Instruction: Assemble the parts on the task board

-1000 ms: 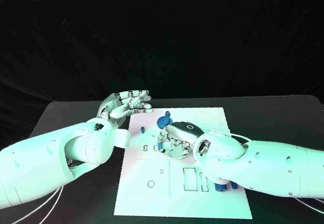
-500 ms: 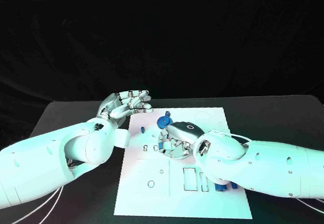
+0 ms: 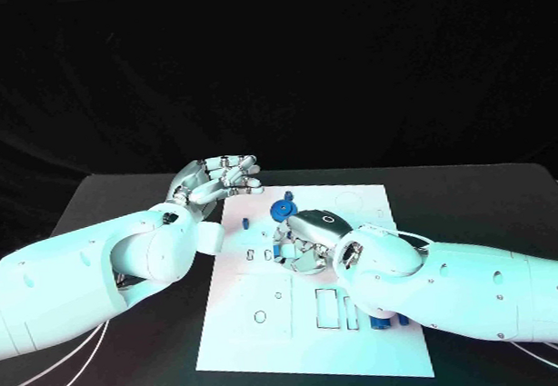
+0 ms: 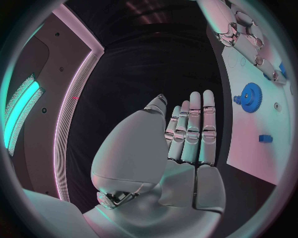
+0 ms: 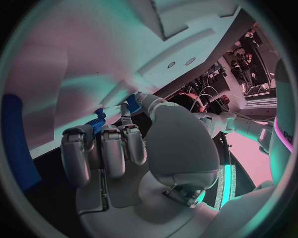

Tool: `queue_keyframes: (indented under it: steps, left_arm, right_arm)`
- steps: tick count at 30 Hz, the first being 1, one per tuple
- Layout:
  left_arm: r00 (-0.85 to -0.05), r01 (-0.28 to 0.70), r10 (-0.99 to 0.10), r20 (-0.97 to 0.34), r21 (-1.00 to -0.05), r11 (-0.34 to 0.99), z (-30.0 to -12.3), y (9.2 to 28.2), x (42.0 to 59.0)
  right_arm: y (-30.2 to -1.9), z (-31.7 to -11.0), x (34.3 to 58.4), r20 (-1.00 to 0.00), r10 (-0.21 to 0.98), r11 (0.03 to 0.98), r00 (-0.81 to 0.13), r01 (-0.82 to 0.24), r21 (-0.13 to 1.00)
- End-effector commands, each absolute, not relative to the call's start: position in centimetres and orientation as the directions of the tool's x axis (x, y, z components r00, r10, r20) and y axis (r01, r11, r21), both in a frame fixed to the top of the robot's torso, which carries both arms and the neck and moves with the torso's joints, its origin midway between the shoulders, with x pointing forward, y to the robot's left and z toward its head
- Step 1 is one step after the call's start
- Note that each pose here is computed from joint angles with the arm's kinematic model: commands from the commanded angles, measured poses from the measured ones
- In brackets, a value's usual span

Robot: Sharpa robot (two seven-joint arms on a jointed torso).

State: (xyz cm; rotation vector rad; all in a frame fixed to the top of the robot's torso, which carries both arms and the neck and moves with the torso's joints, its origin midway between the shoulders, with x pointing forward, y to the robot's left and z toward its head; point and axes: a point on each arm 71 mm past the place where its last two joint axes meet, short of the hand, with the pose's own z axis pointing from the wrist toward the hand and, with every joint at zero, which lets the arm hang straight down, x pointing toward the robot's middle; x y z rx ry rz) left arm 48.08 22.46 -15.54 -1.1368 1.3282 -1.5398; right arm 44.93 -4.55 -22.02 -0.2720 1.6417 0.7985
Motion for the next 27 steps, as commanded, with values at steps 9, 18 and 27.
queue_keyframes:
  steps: [9,18,27]
  left_arm:
    - [-0.305,0.014,-0.943,0.136,-0.989,-0.147,-15.4,22.3,48.0]
    - [-0.305,0.014,-0.944,0.128,-0.99,-0.139,-15.4,22.3,48.0]
    - [-0.358,-0.002,-0.934,-0.016,-1.0,0.018,-16.0,22.5,48.3]
  right_arm:
    - [-4.6,-22.2,44.9,-0.941,0.236,0.738,-0.242,-0.586,0.335]
    - [-5.1,-21.3,44.4,-0.932,0.316,0.712,-0.178,-0.606,0.356]
    - [-8.0,-18.5,43.9,-0.855,0.505,0.609,-0.12,-0.653,0.451]
